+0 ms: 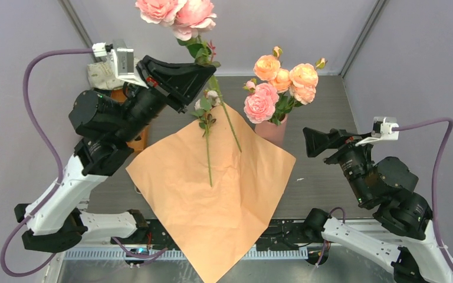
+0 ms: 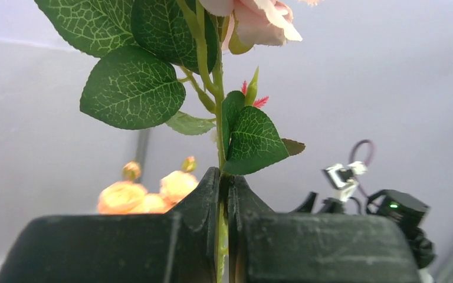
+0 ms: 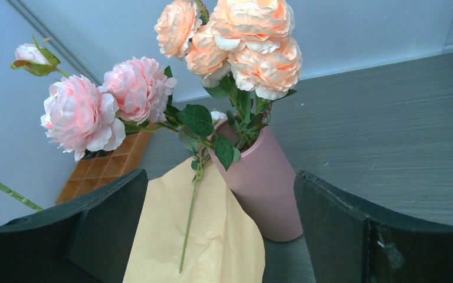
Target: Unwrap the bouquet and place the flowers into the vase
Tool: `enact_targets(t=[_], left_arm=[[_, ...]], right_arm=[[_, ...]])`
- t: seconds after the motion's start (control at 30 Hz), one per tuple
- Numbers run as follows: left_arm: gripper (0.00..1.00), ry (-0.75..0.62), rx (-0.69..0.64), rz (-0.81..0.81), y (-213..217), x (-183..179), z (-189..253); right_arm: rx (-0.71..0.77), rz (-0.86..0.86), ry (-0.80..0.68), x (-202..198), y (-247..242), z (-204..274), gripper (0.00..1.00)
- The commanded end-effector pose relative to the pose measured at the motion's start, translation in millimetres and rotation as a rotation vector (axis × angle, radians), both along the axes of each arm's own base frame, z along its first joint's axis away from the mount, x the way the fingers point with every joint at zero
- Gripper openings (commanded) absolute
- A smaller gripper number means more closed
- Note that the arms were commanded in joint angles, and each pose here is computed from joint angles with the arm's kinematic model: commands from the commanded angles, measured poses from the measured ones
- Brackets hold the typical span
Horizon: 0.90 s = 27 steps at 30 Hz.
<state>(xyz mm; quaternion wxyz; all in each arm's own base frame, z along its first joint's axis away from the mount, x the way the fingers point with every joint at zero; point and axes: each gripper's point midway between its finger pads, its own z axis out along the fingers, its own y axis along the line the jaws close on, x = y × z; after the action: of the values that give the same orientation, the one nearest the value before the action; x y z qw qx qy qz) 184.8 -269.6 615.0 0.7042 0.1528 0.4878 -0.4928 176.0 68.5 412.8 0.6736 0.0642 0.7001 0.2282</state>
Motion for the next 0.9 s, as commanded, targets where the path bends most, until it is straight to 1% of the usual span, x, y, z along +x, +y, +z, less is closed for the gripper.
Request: enact_targets(t=[0.0,0.1,0.23,0.33,0.4,0.47,0.63,0.87], left_arm=[[0.0,-0.164,-0.092,-0.247,-37.6,-39.4,36.7],[0.0,-0.225,-0.052,-0.288,-74.4,-52.9,36.7],[0.0,-0.29,0.032,-0.245,-128.3,-59.1,27.3],[0.0,-0.312,0.087,-0.168,-157.4,-46.2,17.2],[0.0,-0.317,0.131,-0.08,-173.3,-27.1,6.4],[0.0,-0.322,0.162,-0.025,-186.3,-13.6,-1.3],[0.0,-0.344,0.201,0.055,-208.1,6.2,-12.6],[0.0,-0.42,0.206,0.169,-205.5,18.8,4.6]], right_arm=[[0.04,-0.033,-0.016,-2.8,-10.8,5.5,0.99],[0.05,-0.044,-0.022,-6.6,-17.9,5.8,1.0],[0.069,-0.057,-0.033,-12.2,-27.9,7.1,0.99],[0.078,-0.066,-0.041,-16.7,-35.7,7.7,1.0],[0.083,-0.071,-0.047,-19.4,-40.5,7.8,0.99],[0.084,-0.077,-0.05,-21.4,-44.4,7.4,0.99],[0.087,-0.09,-0.056,-25.7,-52.8,7.4,0.99],[0.083,-0.092,-0.061,-27.0,-55.2,8.1,0.99]])
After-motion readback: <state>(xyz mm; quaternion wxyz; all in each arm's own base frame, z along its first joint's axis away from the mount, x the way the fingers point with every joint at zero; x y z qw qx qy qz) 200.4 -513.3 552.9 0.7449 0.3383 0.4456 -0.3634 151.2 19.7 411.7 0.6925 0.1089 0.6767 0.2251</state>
